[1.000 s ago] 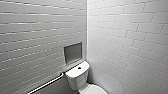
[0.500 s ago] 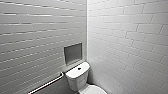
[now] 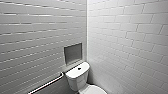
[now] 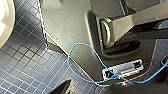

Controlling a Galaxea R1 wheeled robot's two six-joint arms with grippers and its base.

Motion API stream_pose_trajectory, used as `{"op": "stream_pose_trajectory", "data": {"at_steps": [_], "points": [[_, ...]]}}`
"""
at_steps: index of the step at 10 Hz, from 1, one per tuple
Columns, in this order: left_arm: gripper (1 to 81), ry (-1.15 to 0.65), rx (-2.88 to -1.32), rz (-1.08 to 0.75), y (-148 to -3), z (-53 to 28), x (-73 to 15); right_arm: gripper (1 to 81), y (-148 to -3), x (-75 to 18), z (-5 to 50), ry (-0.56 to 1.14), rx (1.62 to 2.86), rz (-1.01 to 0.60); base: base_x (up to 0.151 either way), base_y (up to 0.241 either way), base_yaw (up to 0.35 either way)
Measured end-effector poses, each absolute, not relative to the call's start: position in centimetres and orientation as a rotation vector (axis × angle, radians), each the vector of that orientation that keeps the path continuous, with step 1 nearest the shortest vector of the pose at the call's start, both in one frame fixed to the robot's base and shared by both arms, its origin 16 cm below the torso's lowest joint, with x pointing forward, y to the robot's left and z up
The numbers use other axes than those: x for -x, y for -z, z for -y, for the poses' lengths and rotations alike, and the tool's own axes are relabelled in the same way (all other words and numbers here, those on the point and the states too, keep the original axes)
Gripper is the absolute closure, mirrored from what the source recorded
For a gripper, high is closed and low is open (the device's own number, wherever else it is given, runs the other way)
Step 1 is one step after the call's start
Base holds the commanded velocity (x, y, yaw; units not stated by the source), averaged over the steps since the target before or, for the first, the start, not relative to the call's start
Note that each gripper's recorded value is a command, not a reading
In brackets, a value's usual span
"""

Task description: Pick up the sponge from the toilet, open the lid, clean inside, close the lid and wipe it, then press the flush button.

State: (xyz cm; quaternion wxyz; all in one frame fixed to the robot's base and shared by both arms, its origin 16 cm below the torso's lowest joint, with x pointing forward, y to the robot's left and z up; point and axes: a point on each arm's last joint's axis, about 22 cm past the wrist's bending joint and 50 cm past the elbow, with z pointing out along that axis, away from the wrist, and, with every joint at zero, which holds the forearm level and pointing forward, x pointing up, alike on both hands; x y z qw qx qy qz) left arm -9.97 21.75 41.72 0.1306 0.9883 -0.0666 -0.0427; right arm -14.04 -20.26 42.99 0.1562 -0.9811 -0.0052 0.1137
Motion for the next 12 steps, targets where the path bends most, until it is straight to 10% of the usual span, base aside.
{"op": "stream_pose_trajectory", "data": {"at_steps": [12], "points": [[1.0, -0.094, -2.701, 0.162, -44.0, -17.7, 4.6, 81.1, -46.5, 8.3, 13.2, -0.123, 2.582, -0.108, 0.0, 0.0, 0.0]]}}
